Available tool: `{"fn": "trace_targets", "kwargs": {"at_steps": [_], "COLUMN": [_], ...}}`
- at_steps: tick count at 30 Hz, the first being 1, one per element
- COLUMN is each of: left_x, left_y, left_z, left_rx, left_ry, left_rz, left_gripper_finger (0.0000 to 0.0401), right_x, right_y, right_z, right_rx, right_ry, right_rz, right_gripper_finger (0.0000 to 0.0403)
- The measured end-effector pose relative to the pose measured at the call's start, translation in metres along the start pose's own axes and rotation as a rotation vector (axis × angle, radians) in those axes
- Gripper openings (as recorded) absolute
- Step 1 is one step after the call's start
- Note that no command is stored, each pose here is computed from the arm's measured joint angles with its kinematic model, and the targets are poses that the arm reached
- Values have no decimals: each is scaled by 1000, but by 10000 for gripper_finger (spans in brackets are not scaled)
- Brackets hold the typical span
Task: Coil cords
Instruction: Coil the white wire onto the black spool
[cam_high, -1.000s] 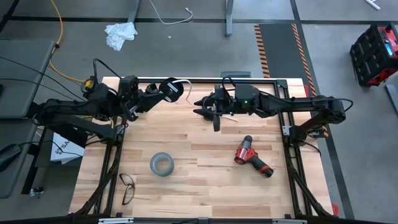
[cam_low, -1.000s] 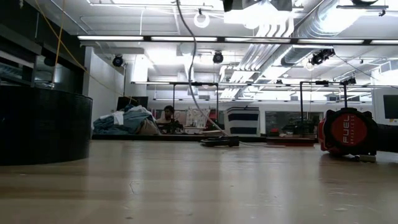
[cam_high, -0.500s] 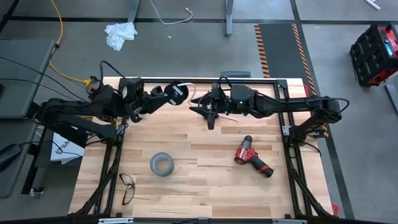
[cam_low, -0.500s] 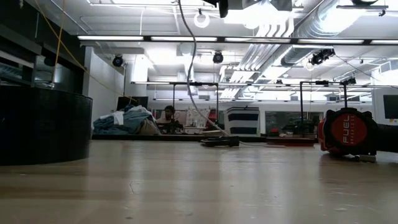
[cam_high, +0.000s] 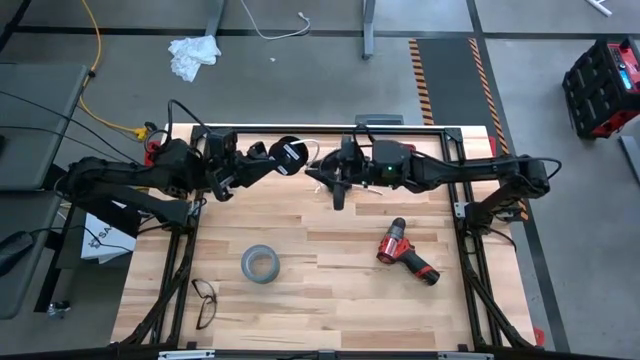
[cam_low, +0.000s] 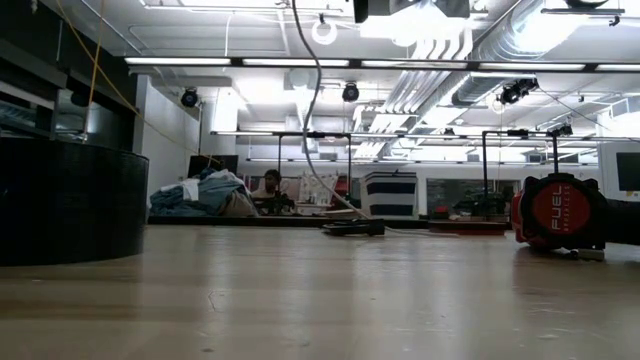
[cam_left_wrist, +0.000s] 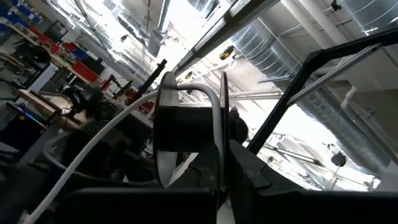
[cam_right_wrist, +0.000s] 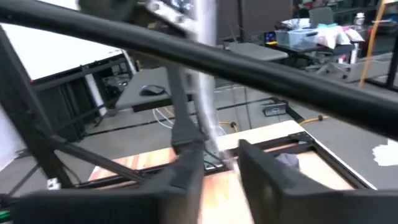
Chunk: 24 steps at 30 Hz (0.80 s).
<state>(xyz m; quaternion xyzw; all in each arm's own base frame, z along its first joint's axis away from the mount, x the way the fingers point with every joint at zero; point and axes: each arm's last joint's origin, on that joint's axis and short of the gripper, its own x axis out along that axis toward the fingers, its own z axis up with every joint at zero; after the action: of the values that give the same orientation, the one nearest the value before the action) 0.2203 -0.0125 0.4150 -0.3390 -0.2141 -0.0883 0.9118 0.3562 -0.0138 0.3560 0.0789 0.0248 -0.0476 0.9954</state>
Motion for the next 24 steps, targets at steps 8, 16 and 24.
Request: {"fn": "trace_targets", "kwargs": {"at_steps": [8, 16, 24], "left_x": [2, 16, 16], "left_y": [3, 21, 38], "left_z": [-1, -10, -4], "left_rx": [0, -52, -2], "left_ry": [-32, -41, -61], "left_rz": [33, 55, 158], "left_gripper_finger": [6, 6, 6], "right_x": [-4, -6, -12], "right_y": [26, 40, 62], "right_z": [7, 16, 40], "right_rx": [44, 33, -116], "right_ry": [-89, -188, -76], "right_rz": [98, 153, 187], "right_gripper_finger": [3, 1, 0]}}
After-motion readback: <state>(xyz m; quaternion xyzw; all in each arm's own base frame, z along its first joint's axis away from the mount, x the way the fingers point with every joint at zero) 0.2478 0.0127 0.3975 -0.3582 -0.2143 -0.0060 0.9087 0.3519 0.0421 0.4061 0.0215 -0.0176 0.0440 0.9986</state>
